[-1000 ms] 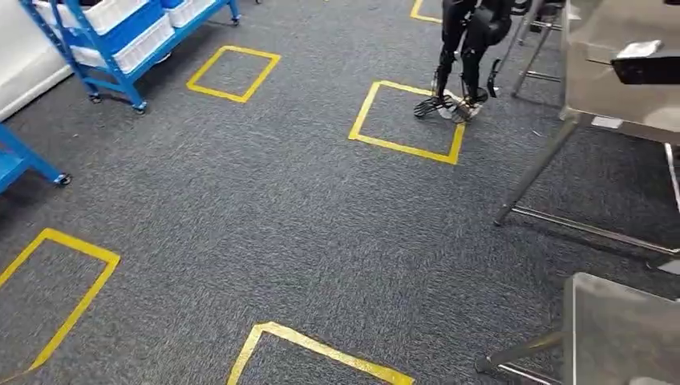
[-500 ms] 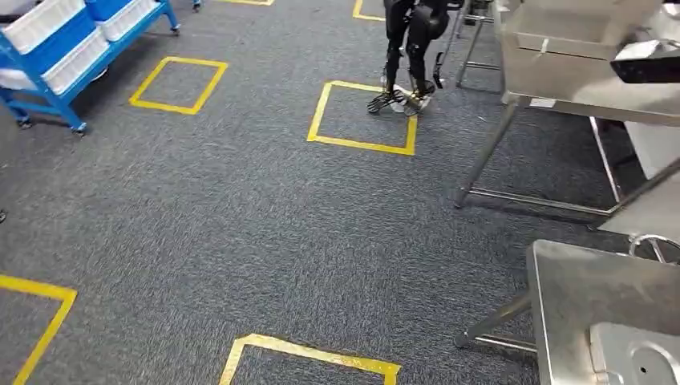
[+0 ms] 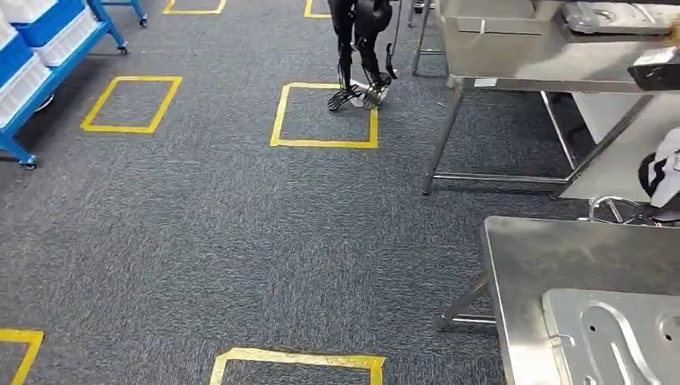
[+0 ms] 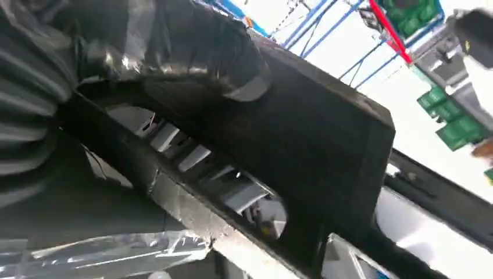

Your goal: Take the parts from the cabinet and place them on the table.

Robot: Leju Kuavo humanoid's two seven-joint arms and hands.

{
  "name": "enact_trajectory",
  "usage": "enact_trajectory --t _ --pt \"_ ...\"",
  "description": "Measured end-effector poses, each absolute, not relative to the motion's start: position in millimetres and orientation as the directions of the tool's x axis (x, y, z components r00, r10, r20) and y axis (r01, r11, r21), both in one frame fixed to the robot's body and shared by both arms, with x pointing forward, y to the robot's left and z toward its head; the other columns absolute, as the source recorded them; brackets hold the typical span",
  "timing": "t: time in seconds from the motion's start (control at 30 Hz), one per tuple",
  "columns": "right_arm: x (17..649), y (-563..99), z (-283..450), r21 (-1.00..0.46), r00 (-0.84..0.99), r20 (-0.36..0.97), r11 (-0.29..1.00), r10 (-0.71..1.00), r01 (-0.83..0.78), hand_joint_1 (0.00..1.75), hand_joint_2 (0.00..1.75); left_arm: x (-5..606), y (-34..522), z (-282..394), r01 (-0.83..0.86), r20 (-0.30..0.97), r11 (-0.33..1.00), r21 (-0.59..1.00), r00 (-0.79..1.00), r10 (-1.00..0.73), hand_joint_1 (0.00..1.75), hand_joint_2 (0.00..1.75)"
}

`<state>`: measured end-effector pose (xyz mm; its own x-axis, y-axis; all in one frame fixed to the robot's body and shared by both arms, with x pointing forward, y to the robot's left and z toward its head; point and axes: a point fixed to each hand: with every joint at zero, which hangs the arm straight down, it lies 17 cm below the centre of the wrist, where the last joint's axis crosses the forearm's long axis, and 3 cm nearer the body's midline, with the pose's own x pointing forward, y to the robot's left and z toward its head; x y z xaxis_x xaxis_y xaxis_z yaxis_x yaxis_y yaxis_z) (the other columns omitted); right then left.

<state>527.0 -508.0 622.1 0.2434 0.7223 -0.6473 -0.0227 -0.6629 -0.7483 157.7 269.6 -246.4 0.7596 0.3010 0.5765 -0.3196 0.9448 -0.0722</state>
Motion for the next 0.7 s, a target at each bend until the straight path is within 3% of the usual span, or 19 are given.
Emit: enact_trajectory --t 0.7 --pt "494 -529 597 -0.729 0.193 -0.68 -0.679 0.707 -0.084 1.75 1.75 155 272 -247 -0.321 0.575 0.945 -0.06 0.763 0.296 0.0 1.75"
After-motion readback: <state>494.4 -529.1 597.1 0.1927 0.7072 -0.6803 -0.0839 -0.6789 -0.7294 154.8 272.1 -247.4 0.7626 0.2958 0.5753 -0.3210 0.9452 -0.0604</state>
